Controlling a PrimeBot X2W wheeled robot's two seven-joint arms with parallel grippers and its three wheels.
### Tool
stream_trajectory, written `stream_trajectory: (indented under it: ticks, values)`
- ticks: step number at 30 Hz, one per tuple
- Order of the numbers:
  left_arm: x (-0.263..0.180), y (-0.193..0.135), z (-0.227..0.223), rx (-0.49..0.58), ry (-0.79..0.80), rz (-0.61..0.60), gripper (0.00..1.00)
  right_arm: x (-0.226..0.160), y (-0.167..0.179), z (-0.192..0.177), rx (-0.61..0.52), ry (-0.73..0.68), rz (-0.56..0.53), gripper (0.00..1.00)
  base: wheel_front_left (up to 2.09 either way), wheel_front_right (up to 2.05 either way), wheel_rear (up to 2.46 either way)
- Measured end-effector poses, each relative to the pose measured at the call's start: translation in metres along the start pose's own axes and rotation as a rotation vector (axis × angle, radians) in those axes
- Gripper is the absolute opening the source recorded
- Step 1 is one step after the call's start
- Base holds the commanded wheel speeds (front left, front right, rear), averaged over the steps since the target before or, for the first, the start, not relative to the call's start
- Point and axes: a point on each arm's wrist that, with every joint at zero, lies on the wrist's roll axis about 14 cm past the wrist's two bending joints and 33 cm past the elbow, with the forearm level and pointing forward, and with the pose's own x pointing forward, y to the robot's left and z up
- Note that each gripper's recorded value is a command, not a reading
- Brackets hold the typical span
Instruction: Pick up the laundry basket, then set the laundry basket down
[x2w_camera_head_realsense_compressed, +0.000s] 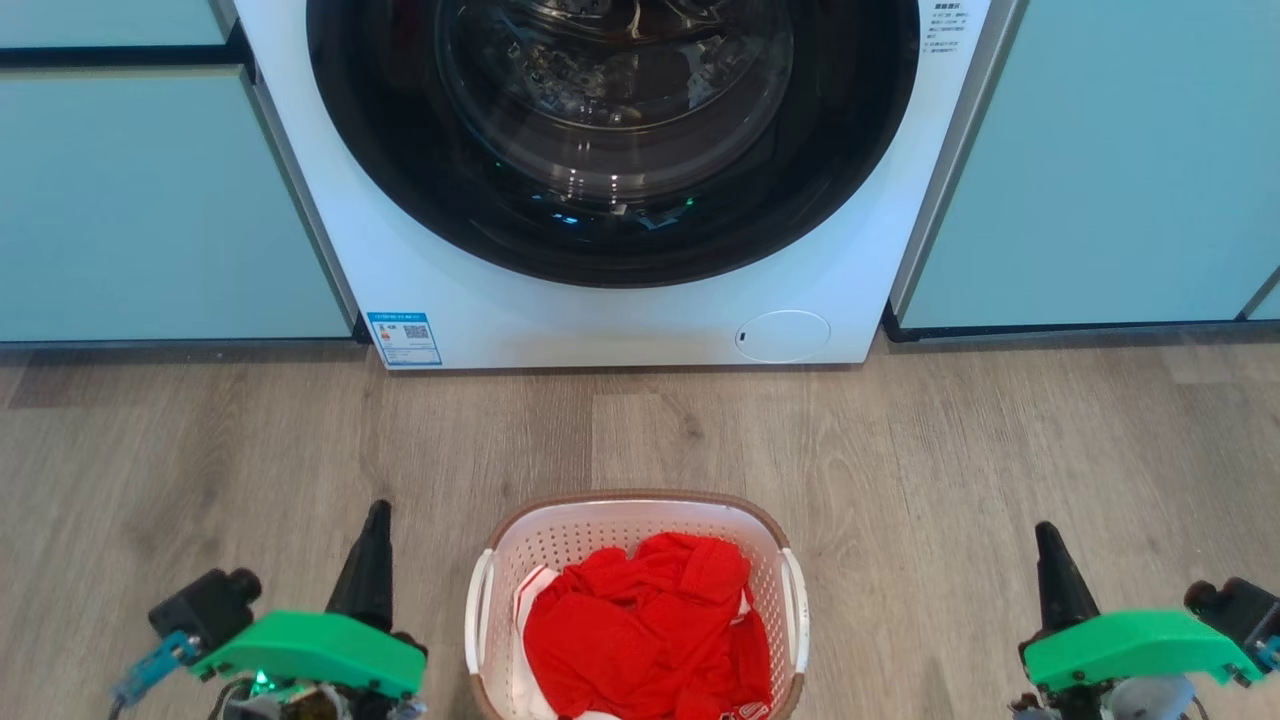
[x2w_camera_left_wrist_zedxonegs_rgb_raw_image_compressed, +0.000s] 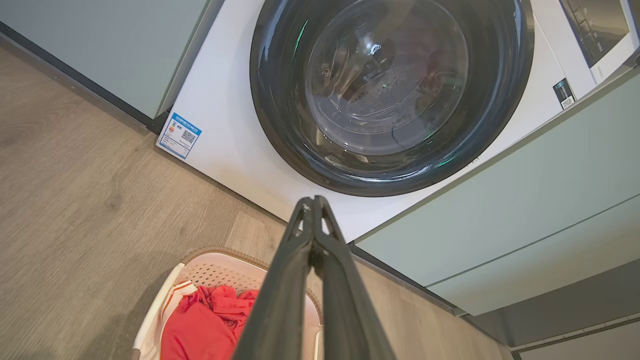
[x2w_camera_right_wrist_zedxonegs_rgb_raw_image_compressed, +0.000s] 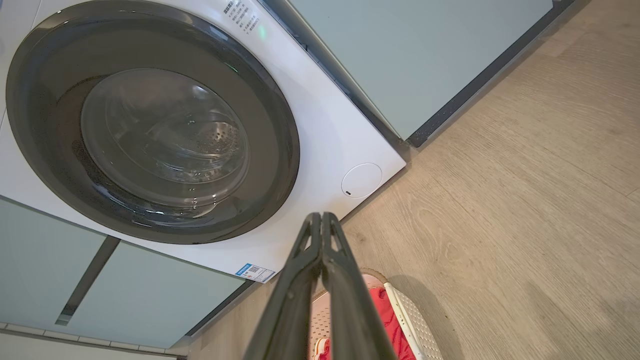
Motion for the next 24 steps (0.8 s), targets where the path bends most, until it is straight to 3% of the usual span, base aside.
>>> stream_trajectory:
  ticks: [24]
  values:
    - [0.013, 0.006, 0.006, -0.244, 0.017, 0.019, 0.00, 0.007, -0.010, 0.008, 0.214, -0.006, -0.039, 0.00, 0.00, 0.00, 0.00]
